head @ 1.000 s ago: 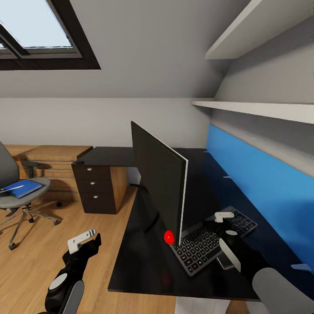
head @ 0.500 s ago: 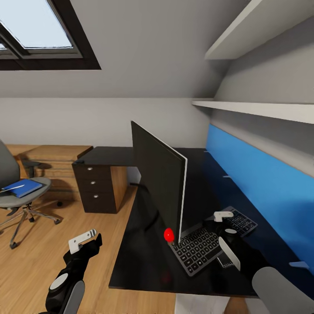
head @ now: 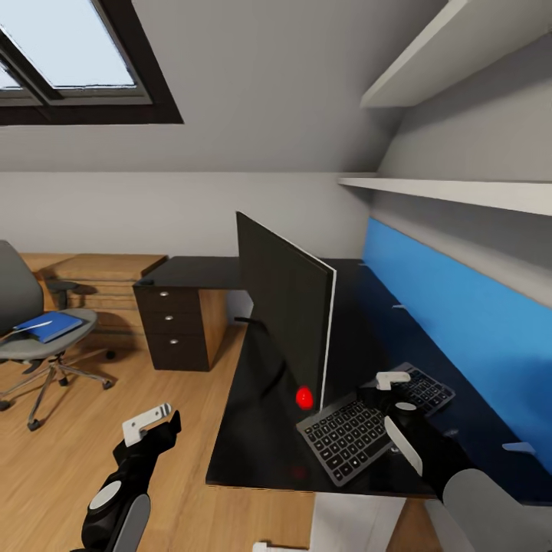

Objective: In the bedroom, organize the workspace by keeping the computer under the desk, ensuring the monitor is on the desk, placing the keyboard on the desk next to the monitor, placing the mouse on the desk next to the keyboard, moving the folder from the swivel chair onto the desk next to the mouse, stacking the notebook on top of the folder with the pen on top of the notebook, and positioning the swivel chair next to the desk.

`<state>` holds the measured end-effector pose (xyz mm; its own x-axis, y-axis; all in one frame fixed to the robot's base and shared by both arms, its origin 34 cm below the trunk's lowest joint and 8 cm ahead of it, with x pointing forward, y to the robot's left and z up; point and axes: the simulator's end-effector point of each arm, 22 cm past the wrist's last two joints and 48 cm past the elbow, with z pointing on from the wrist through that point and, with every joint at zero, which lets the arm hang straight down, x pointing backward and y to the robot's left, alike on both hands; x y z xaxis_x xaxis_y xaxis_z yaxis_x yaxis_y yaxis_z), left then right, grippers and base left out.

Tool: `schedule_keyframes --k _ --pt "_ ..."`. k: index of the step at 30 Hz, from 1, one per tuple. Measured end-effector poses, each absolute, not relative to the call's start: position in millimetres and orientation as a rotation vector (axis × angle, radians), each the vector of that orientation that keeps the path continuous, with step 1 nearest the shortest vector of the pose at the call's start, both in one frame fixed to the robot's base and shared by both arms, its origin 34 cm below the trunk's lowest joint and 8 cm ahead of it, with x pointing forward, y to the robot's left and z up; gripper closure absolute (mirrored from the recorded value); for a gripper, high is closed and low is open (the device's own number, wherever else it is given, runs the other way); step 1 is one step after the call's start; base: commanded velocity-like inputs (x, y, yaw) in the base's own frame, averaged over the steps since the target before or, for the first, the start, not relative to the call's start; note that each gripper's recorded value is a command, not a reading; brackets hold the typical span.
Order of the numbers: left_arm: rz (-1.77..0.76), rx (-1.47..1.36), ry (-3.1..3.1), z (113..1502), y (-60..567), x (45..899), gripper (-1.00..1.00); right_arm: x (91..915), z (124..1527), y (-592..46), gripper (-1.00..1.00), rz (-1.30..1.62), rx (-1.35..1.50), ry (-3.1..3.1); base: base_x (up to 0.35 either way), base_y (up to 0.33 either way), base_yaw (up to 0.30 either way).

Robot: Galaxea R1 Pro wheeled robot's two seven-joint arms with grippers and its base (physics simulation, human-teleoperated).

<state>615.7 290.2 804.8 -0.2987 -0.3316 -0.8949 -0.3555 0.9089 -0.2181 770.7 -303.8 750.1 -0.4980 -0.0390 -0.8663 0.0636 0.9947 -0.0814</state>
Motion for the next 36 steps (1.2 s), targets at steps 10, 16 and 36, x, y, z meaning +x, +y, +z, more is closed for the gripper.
schedule_keyframes --k 10,16,36 --pt "0.021 -0.497 1.907 805 287 616 -1.0 770 748 -304 -1.0 -0.125 0.018 2.092 -0.174 0.191 0.0" --pt "0.021 -0.497 1.907 805 287 616 -1.0 769 748 -303 -1.0 -0.118 0.022 2.093 -0.01 0.013 0.0" --pt "-0.005 -0.456 1.929 812 267 618 -1.0 768 754 -308 -1.0 -0.12 0.041 2.095 0.0 0.0 0.0"
